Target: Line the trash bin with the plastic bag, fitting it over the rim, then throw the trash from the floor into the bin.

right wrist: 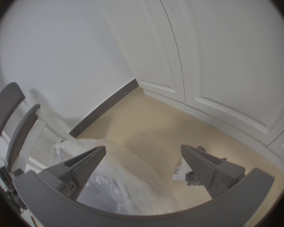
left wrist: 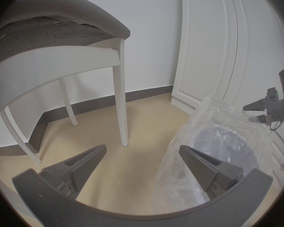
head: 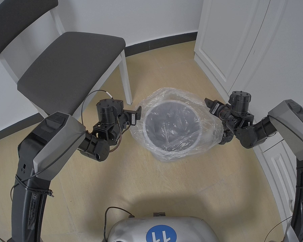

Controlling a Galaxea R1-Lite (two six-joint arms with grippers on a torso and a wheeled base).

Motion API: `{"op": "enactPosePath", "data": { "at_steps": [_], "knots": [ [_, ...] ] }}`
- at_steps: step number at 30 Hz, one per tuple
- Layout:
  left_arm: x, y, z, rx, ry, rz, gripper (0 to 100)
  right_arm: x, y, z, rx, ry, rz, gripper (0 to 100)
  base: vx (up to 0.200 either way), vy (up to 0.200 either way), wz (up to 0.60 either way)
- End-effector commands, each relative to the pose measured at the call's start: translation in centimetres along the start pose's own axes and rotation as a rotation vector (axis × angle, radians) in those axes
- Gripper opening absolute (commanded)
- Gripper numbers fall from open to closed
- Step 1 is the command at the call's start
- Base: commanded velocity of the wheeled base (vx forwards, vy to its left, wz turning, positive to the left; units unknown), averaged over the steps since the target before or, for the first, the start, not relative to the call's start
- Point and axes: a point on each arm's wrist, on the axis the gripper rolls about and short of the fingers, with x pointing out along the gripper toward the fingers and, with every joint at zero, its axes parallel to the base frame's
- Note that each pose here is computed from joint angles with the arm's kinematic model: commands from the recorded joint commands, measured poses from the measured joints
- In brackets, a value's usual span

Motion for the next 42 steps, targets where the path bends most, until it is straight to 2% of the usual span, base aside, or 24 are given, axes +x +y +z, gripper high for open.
{"op": "enactPosePath", "data": {
  "at_steps": [1,3,7,12,17,22,24,27,31,37,42],
  "knots": [
    [-0.2,-0.1,0.2,-0.002,-0.006,0.0,100,-5.3,0.9,2.3,-0.167,0.052,0.029,100,0.0,0.0,0.0],
    [-0.2,-0.1,0.2,-0.002,-0.006,0.0,100,-5.9,0.5,1.4,-0.216,0.091,0.039,100,0.0,0.0,0.0],
    [-0.3,-0.1,0.2,0.0,-0.003,0.0,100,-5.3,-0.5,-0.4,-0.264,0.156,0.024,100,0.0,0.0,0.0],
    [-0.3,-0.2,0.1,0.0,-0.006,-0.002,100,-3.2,-1.8,-1.4,-0.26,0.161,-0.007,100,0.0,0.0,0.0],
    [-0.3,-0.2,0.1,0.0,-0.007,-0.001,100,-1.3,-2.3,-2.2,-0.229,0.136,-0.018,100,0.0,0.0,0.0],
    [0.1,-0.4,-0.2,-0.003,-0.013,-0.006,100,0.9,-2.0,-4.4,-0.143,0.13,-0.011,100,0.0,0.0,0.0],
    [0.4,-0.3,-0.1,-0.006,-0.024,-0.001,100,1.9,-1.0,-5.4,-0.096,0.087,-0.003,100,0.0,0.0,0.0],
    [0.7,-0.3,0.0,-0.012,-0.036,0.001,100,2.9,-0.9,-5.3,-0.057,0.002,0.001,100,0.0,0.0,0.0],
    [0.8,-0.3,0.1,-0.019,-0.045,0.001,100,3.0,-1.3,-4.8,-0.045,-0.034,0.01,100,0.0,0.0,0.0],
    [1.1,-0.4,-0.2,-0.021,-0.046,0.001,100,3.2,-1.3,-4.7,-0.042,-0.038,0.012,100,0.0,0.0,0.0],
    [2.1,-0.4,-0.4,-0.029,-0.077,0.052,100,3.7,-1.6,-5.2,-0.035,-0.042,0.014,100,0.0,0.0,0.0]
  ]
}}
